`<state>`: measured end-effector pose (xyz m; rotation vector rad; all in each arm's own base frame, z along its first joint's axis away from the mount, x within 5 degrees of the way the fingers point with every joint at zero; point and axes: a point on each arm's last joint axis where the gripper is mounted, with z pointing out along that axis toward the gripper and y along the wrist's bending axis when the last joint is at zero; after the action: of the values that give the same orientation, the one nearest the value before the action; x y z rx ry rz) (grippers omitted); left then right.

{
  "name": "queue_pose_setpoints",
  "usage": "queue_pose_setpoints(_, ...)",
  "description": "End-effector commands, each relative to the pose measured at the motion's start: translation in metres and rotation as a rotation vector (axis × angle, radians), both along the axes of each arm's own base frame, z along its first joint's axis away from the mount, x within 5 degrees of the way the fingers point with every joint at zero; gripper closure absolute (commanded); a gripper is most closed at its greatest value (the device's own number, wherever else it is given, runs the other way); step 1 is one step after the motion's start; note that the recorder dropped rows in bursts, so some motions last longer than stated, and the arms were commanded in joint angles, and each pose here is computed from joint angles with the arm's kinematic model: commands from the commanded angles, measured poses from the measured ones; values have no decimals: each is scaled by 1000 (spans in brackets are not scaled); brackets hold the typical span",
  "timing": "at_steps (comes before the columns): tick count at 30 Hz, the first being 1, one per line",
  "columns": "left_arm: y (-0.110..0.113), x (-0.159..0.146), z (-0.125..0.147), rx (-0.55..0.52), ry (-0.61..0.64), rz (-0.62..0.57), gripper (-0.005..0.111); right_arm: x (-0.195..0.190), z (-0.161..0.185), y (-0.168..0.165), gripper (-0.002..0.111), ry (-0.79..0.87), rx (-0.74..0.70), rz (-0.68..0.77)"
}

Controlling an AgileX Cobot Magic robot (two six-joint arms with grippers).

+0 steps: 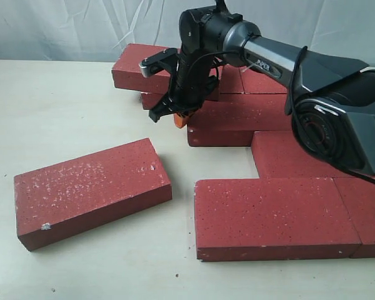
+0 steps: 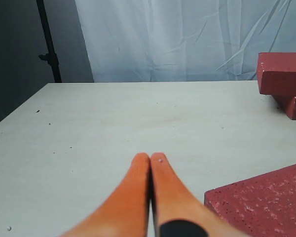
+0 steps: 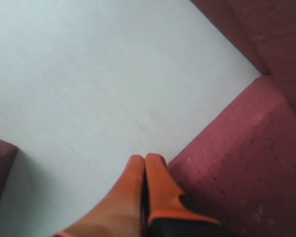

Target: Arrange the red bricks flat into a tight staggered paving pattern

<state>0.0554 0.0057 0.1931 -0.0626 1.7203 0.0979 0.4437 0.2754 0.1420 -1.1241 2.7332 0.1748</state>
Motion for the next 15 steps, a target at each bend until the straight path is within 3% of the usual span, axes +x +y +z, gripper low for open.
queue_pose_setpoints(1, 0, 0, -1, 2, -5, -3, 107, 4, 1, -20, 109, 0, -76, -8)
queue_pose_setpoints(9, 0, 0, -1, 2, -5, -3, 107, 4, 5, -27, 109, 5, -66, -17)
queue_pose_setpoints(15, 0, 0, -1, 2, -5, -3, 107, 3, 7, -15, 109, 15, 59, -42)
